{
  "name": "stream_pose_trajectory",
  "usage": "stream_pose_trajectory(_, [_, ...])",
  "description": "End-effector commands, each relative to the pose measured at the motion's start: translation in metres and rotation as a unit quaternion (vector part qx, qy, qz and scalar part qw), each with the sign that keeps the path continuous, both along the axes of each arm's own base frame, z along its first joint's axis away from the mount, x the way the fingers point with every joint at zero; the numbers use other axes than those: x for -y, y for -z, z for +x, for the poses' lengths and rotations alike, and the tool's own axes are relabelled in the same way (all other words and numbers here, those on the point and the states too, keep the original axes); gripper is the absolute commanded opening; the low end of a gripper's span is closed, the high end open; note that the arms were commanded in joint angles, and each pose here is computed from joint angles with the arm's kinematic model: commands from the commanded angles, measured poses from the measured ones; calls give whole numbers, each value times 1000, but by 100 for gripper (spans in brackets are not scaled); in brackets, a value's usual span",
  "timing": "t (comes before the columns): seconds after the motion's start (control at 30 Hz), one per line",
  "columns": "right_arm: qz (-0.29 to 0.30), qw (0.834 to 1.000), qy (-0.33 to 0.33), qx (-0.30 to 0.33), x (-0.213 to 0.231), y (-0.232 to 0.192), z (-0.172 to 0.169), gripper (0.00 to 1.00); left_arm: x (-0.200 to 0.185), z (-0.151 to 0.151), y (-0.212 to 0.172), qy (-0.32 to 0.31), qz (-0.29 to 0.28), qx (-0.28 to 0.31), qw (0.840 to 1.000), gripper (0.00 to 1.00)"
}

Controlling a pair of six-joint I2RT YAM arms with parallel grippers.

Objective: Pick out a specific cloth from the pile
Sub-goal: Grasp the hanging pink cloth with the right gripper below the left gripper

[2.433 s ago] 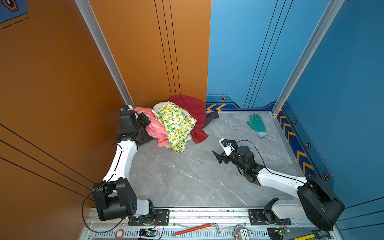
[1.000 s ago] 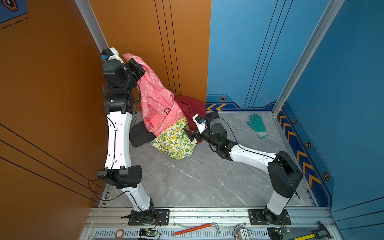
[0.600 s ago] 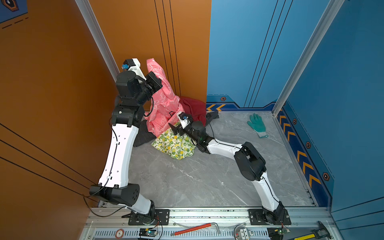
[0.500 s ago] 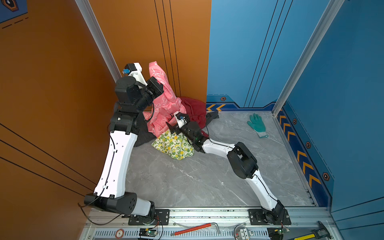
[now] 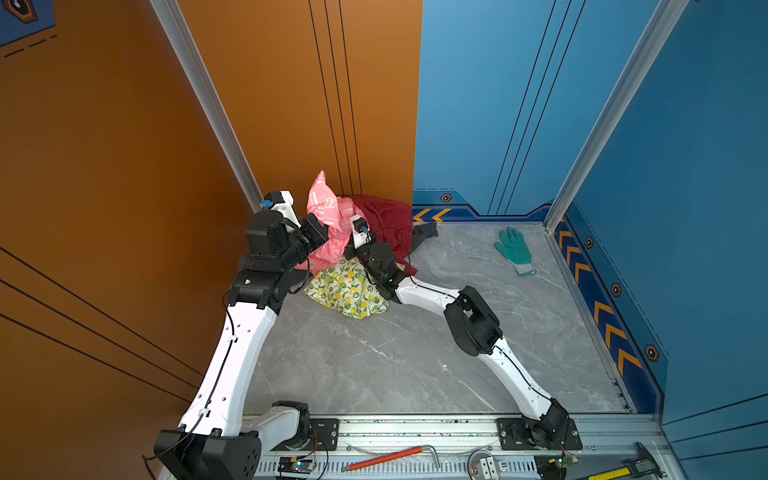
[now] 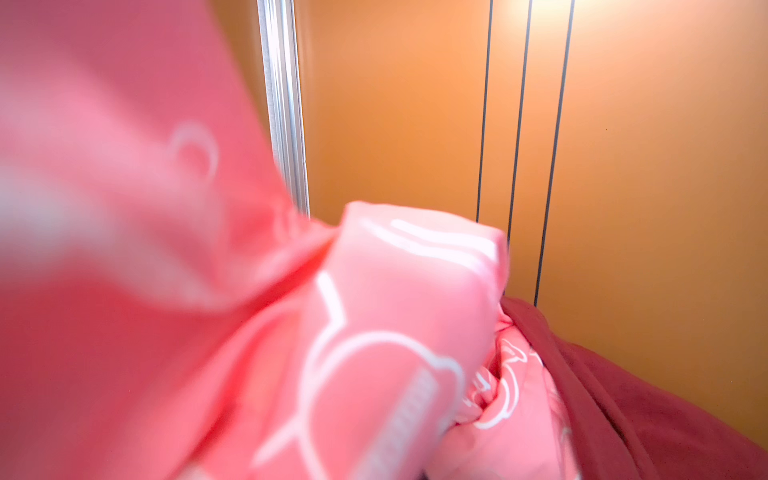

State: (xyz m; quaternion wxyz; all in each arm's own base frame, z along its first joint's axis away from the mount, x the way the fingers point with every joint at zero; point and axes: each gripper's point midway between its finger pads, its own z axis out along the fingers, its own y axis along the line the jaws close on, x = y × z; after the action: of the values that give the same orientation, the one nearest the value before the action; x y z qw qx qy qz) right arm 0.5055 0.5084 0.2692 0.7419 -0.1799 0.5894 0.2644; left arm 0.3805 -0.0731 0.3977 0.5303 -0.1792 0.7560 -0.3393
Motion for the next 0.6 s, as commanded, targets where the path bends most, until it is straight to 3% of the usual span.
stream_pose_trajectory(0.0, [81, 995, -45, 39, 6, -95, -37, 0, -16, 3, 19, -22, 32, -18, 999, 0])
stream_pose_trajectory(0.03, [84, 994, -52, 36, 6, -100, -41, 0, -20, 5, 24, -25, 44, -22, 998, 0])
stream_pose_trajectory(0.13, [97, 992, -72, 35, 8, -119, -53, 0, -37, 12, 43, -45, 78, -48, 995, 15])
stream_pose_trajectory(0.37, [119, 988, -100, 18, 19, -160, -68, 0, -65, 20, 81, -71, 134, -109, 982, 68])
stream_pose_trajectory(0.57, [125, 986, -107, 20, 24, -187, -70, 0, -54, 19, 75, -16, 185, -78, 980, 83])
